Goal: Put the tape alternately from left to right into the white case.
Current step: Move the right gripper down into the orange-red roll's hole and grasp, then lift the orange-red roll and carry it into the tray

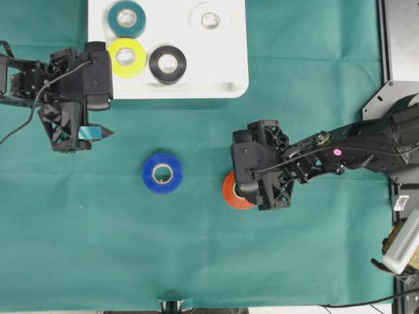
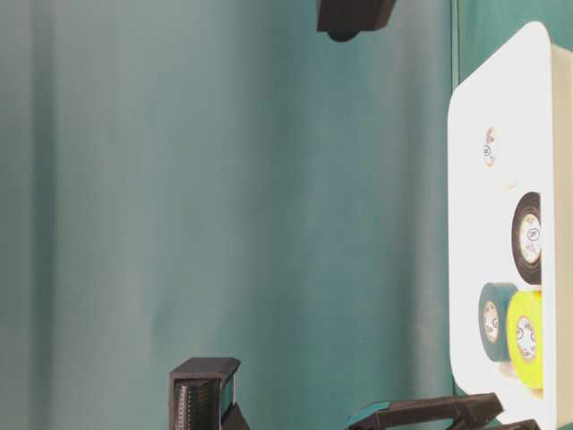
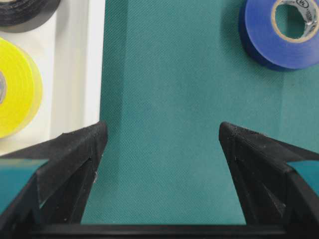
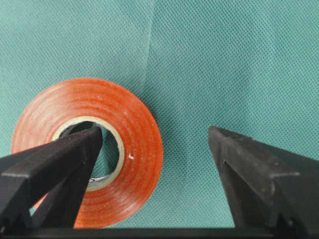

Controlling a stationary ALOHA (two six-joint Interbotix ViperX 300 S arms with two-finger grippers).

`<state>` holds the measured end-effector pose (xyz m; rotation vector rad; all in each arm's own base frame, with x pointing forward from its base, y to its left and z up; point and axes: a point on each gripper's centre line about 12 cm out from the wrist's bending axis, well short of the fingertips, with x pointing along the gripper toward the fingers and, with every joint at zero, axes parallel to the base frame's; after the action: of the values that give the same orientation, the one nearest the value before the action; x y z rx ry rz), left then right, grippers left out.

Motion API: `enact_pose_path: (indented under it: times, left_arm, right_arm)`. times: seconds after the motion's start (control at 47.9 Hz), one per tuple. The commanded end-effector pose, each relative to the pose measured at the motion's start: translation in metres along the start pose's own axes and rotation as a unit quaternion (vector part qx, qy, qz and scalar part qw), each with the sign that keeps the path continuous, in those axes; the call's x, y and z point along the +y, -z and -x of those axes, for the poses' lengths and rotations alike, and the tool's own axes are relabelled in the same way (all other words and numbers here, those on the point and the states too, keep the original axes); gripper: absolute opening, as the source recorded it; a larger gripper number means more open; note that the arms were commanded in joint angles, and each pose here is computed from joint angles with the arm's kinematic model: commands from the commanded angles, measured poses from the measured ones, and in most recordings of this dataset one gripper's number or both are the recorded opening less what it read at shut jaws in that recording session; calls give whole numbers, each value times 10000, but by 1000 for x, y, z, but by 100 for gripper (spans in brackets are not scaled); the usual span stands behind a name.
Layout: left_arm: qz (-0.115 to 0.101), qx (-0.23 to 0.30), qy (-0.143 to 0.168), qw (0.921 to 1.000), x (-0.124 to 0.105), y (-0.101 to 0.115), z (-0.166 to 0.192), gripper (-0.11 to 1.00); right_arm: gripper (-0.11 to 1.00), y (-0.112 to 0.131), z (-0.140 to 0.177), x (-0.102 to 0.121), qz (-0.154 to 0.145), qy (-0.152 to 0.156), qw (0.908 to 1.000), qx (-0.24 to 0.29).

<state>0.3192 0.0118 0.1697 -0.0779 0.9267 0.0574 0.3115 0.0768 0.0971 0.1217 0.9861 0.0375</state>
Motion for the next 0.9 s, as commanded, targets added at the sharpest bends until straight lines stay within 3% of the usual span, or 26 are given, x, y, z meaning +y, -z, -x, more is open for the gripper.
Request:
enact_pose_path:
  times: [0.0,0.104,0.292,0.376,0.668,0.877]
  left_arm:
    - [-13,-137,19,9999,-1,-6,4,99]
    - [-6,-129,22,9999,-1,-6,4,99]
    - [-6,-137,22,9999,-1,-6,4,99]
    - [-6,-137,22,9999,-1,-6,4,99]
    - [-14,-129,22,9999,-1,-6,4,99]
    - [-14,-122,21,9999,-1,-5,4,99]
  right_arm:
    - [77,-10,3,4,12,-69,9999,-153]
    - [66,-11,4,4,11,-68,9998,-162]
    - [17,-13,5,5,16,-96,9997,-214]
    - [3,-13,7,5,14,-94,9997,-233]
    - [1,-22,19,7,-7,-155,9989,-440]
    - [1,-42,42,11,-41,-229,9962,-839]
